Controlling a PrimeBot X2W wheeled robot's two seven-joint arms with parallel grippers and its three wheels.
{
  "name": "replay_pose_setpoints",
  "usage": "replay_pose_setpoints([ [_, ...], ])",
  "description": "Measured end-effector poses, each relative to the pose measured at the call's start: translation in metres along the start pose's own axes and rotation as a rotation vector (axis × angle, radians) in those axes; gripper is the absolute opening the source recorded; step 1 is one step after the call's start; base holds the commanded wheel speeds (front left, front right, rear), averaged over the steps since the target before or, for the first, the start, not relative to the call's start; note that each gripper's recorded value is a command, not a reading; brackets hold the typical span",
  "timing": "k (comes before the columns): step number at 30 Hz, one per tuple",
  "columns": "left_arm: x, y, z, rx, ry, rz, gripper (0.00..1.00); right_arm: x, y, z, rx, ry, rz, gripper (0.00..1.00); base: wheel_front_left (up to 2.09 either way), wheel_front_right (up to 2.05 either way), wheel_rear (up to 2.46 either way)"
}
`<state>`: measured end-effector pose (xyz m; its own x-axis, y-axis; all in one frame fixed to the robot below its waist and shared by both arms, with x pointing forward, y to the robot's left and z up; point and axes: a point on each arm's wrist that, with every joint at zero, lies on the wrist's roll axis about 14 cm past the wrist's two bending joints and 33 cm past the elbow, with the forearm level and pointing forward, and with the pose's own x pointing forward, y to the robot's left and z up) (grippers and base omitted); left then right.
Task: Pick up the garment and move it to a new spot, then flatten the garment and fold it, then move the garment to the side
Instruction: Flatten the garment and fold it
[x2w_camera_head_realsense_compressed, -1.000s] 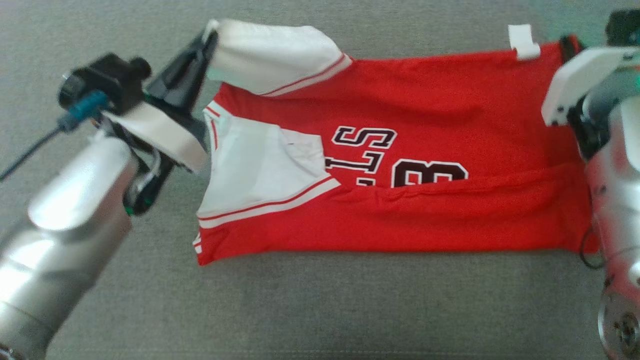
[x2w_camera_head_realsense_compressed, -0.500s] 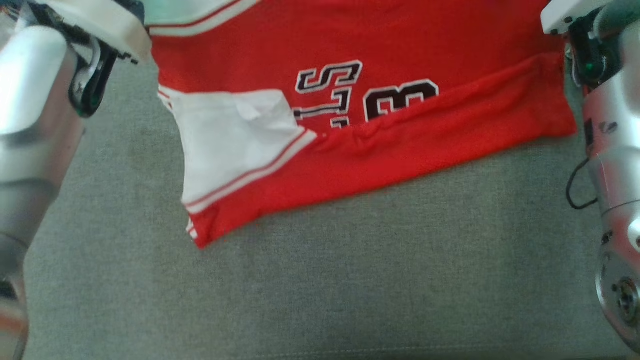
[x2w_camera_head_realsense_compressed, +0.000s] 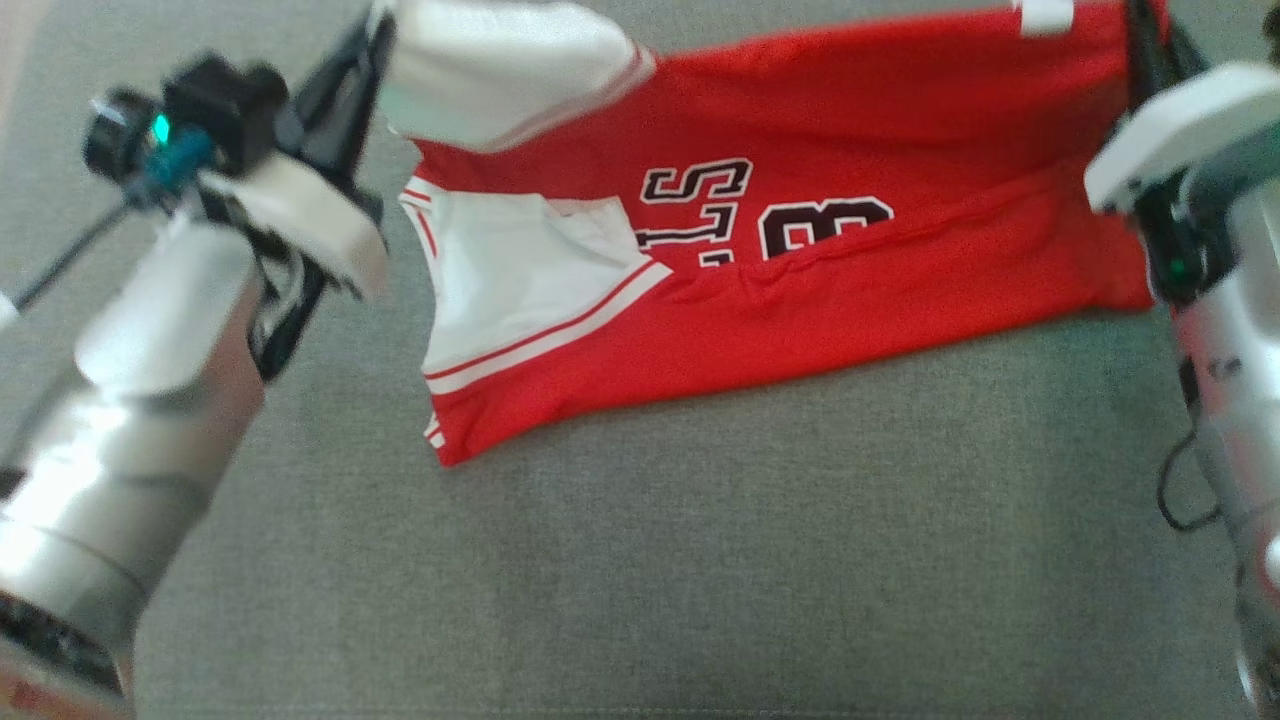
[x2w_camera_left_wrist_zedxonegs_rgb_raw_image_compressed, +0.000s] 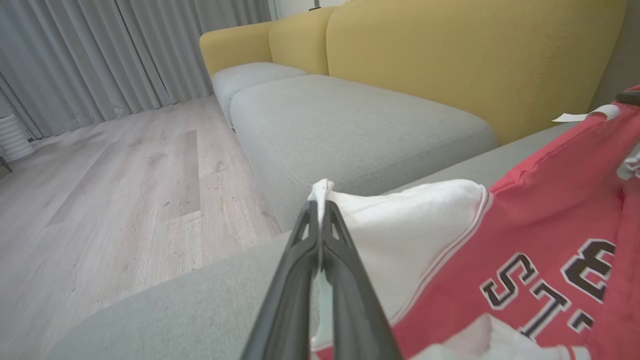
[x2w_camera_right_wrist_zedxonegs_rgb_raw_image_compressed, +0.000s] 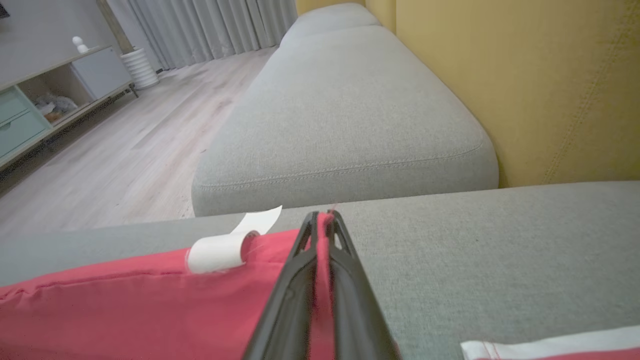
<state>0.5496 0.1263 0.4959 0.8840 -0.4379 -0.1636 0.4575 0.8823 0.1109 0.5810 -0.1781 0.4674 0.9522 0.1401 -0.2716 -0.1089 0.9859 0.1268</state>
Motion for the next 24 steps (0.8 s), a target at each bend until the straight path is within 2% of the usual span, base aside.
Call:
replay_pose_setpoints([
  [5, -0.033, -0.018, -0.017, -0.026, 0.032, -0.034, 0.0, -0.02, -0.007, -0.02, -0.022, 0.081, -0.001, 0.0, 0.0, 0.0, 0.0],
  [13, -0.091, -0.057, -0.065, -0.067, 0.212, -0.133, 0.0, -0.052, -0.023, -0.056, -0.118, 0.229, 0.004, 0.0, 0.0, 0.0, 0.0],
  [21, -0.116, -0.096, -0.089, -0.088, 0.336, -0.241, 0.0, -0.081, -0.049, -0.09, -0.208, 0.408, -0.017, 0.0, 0.0, 0.0, 0.0],
  [24, -0.12, -0.101, -0.094, -0.093, 0.365, -0.248, 0.0, -0.085, -0.049, -0.094, -0.217, 0.428, -0.009, 0.0, 0.0, 0.0, 0.0],
])
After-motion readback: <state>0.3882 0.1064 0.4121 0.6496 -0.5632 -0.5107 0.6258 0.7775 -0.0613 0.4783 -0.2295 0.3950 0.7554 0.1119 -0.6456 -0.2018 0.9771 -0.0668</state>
